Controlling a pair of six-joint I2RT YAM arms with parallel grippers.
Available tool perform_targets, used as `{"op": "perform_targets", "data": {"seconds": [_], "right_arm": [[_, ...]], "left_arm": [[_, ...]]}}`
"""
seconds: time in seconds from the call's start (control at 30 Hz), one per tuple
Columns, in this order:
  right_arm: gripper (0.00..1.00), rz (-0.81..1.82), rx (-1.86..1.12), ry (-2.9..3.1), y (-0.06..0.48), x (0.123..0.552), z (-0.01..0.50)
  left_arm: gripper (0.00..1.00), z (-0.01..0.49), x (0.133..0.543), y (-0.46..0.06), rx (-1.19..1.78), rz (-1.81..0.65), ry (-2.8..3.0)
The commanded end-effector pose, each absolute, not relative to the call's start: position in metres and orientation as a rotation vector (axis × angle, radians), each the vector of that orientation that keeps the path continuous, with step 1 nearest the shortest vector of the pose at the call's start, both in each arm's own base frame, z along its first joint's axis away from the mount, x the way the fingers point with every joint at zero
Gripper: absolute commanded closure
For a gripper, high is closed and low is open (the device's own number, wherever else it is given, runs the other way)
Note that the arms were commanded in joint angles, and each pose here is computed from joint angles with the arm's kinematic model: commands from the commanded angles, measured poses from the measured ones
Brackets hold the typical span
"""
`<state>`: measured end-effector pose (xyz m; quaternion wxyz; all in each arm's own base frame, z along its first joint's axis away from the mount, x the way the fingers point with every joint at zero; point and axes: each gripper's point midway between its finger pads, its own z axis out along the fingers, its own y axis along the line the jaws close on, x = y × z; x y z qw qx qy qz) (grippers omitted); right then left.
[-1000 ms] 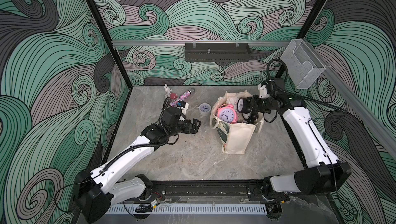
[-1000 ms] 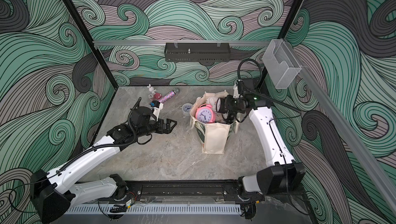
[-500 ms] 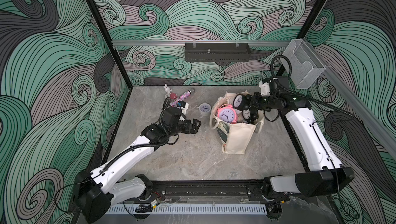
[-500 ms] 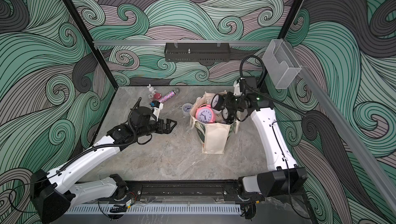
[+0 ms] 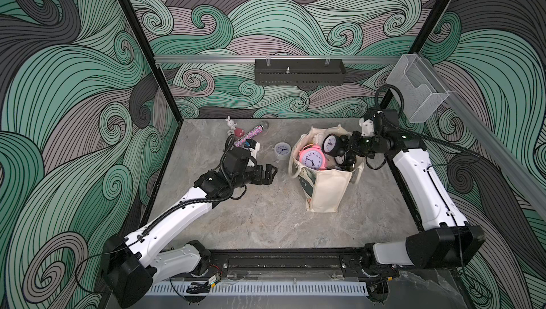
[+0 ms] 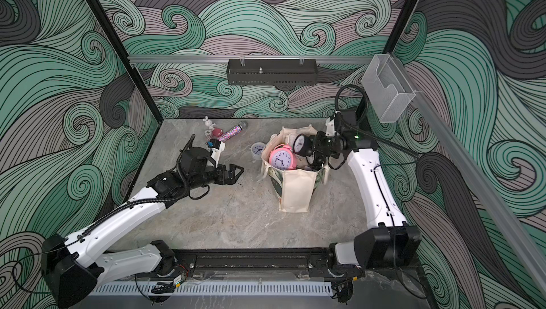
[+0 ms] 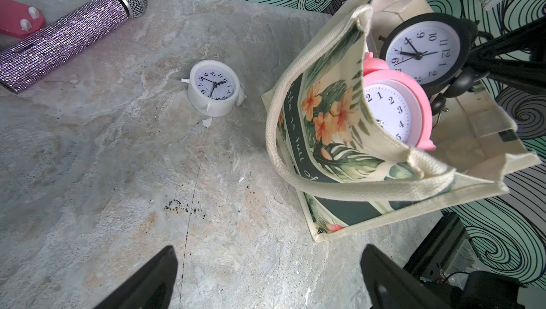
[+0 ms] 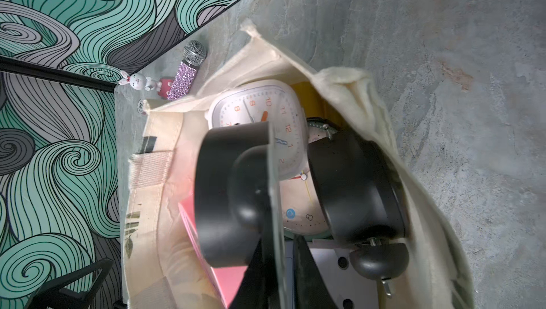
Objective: Put the alarm clock into the canvas bag
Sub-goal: Place the alarm at the canvas bag, then pick up the alarm from the center of the board.
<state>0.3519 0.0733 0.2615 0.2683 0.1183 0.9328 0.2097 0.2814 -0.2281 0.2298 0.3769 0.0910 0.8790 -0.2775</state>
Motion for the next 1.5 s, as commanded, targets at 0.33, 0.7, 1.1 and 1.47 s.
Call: {"op": "perform_targets", "data": {"seconds": [0.33, 0.7, 1.1, 1.47], "right_arm": [[0.22, 0.340, 0.256, 2.471, 0.052, 0.334, 0.290], [0.12, 0.367, 0.175, 2.448, 0.067, 0.338, 0.301], [0.00, 0.461, -0.002, 2.425, 0.108, 0.316, 0.309], [0.00, 0.503, -0.081, 2.452, 0.118, 0.300, 0.302]], "left_arm": [[0.01, 0.225, 0.300, -0.223, 0.184, -0.606, 2.298], [0.01, 0.207, 0.314, -0.231, 0.157, -0.625, 2.401], [0.01, 0.154, 0.381, -0.242, 0.188, -0.523, 2.602], [0.01, 0.098, 0.444, -0.259, 0.880, -0.379, 2.544]]}}
